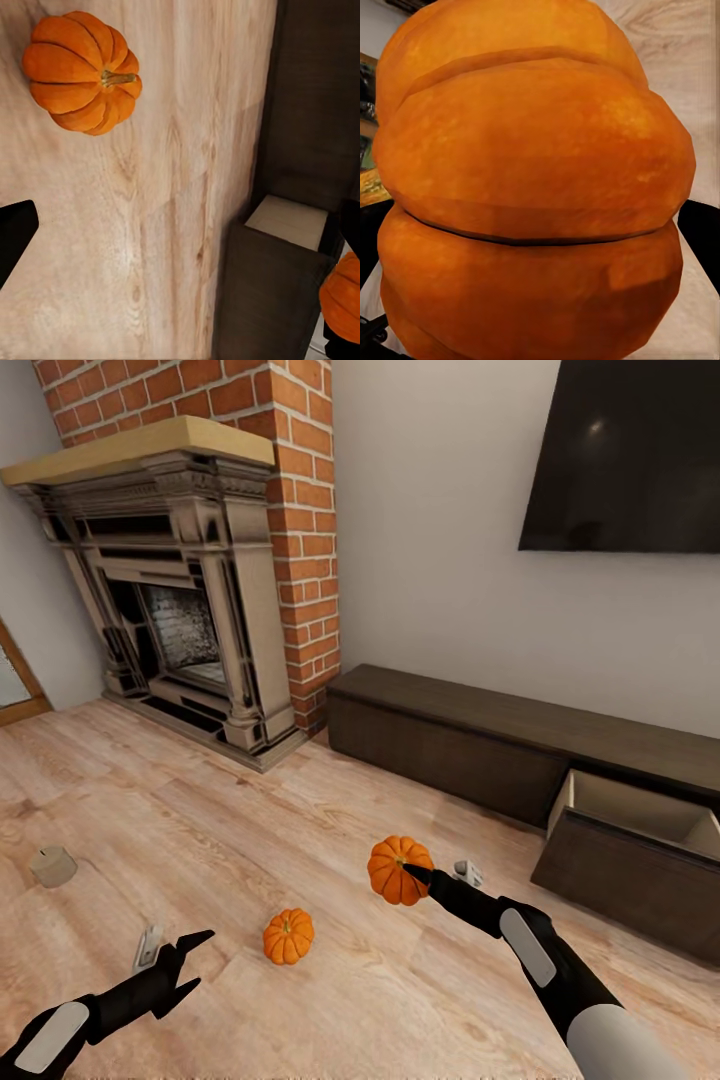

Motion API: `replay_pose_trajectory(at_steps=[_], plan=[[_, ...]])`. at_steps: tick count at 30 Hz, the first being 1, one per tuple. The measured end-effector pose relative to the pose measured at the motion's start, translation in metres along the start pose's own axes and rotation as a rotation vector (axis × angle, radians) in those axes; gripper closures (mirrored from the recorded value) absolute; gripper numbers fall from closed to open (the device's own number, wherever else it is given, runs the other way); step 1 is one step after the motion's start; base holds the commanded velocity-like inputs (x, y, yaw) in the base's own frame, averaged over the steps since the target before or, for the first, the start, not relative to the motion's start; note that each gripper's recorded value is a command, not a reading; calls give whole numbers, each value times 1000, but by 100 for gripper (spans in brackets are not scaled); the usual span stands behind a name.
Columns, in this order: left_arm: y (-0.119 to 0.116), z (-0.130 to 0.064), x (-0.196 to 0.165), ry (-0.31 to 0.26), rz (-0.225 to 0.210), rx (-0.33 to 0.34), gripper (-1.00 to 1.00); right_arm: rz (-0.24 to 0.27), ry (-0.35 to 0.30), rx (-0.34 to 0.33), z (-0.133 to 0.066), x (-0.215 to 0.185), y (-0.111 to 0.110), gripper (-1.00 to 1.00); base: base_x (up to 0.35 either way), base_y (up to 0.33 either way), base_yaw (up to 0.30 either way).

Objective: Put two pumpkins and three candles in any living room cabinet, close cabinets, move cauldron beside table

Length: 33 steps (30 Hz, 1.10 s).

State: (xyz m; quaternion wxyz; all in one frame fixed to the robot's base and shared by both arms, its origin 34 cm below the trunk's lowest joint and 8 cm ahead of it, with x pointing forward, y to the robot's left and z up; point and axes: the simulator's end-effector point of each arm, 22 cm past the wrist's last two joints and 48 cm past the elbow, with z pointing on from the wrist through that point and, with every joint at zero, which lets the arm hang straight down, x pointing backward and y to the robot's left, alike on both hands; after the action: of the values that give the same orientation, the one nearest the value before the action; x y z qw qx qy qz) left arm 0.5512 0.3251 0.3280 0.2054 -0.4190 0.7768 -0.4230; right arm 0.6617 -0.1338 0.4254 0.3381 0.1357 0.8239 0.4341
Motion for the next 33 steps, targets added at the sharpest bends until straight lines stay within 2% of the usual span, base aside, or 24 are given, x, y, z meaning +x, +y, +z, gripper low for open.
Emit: replay_pose_trajectory(at_steps=[6,11,14,21,33], plan=[[16,4,-7,-35,12,-37,-100,15,15,15,4,8,-12,100,0,0,0],[49,6,-8,-49,14,-164,-100,28,27,31,8,15,-23,100,0,0,0],[60,11,-7,-66,16,-203,-100,35,35,39,10,20,-30,100,0,0,0],[62,14,-6,-74,17,-213,-100,38,37,42,11,21,-32,100,31,0,0],[63,13,-7,-74,18,-214,-100,37,40,44,10,22,-32,100,250,-92,0]])
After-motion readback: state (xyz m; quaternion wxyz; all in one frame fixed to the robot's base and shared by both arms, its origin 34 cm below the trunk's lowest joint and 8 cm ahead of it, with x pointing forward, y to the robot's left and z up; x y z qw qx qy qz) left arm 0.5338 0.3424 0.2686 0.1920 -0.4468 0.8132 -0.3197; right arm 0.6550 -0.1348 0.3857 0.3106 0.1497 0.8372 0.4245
